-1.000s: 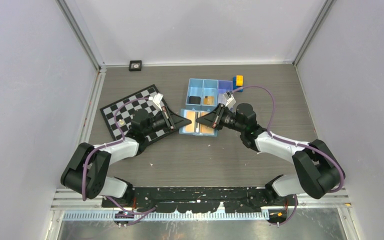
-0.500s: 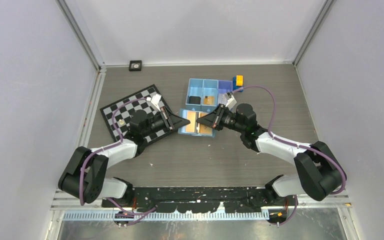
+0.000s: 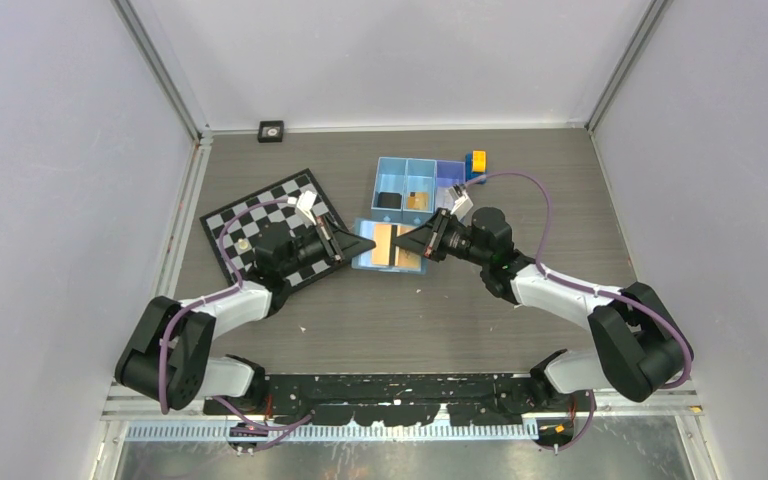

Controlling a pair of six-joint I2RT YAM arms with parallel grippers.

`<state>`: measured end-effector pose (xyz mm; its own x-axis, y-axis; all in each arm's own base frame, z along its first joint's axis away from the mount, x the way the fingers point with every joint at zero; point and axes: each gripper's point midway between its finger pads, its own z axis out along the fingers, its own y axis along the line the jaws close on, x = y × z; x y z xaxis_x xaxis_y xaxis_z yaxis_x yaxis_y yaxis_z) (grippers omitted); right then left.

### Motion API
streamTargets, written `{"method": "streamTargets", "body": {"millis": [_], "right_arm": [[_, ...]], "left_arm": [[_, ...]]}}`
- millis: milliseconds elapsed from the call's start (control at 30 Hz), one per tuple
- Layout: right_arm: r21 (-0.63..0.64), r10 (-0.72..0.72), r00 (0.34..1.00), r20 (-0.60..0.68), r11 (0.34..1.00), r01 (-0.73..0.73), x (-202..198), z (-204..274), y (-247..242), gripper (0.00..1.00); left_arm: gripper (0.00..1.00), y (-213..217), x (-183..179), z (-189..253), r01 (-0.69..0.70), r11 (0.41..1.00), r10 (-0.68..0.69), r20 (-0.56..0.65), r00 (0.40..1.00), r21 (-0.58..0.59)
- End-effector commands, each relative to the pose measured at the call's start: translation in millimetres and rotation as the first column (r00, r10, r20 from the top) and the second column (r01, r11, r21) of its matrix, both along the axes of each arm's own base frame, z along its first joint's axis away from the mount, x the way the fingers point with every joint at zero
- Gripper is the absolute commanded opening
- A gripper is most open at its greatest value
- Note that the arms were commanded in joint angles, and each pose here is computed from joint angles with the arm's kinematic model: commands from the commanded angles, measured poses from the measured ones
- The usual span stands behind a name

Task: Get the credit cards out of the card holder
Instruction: Remove the credit card from the card holder.

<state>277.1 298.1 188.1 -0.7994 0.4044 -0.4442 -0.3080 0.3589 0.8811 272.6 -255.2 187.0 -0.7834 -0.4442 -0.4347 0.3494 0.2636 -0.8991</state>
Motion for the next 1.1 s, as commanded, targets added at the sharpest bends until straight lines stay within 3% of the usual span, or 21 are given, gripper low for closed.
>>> {"method": "streamTargets", "body": {"millis": [0, 633, 1067], "right_arm": [[0.002, -0.024, 0.999, 0.043, 1.000, 0.023, 8.2, 9.7, -0.8, 0.00], [-0.024, -0.059, 0.998, 0.031, 0.998, 0.060, 13.1, 3.5, -7.0, 0.00], [-0.103, -0.116, 0.993, 0.002, 0.988, 0.116, 19.3, -9.7, -16.7, 0.00]], "left_arm": [[0.00, 1.3, -0.1, 32.4, 0.005, 0.998, 0.003, 0.114, 0.994, -0.063], [0.00, 8.0, 6.6, 23.4, -0.034, 0.999, 0.038, 0.091, 0.995, -0.041], [0.00, 19.6, 14.0, 5.5, -0.124, 0.990, 0.121, 0.048, 0.991, 0.069]]}}
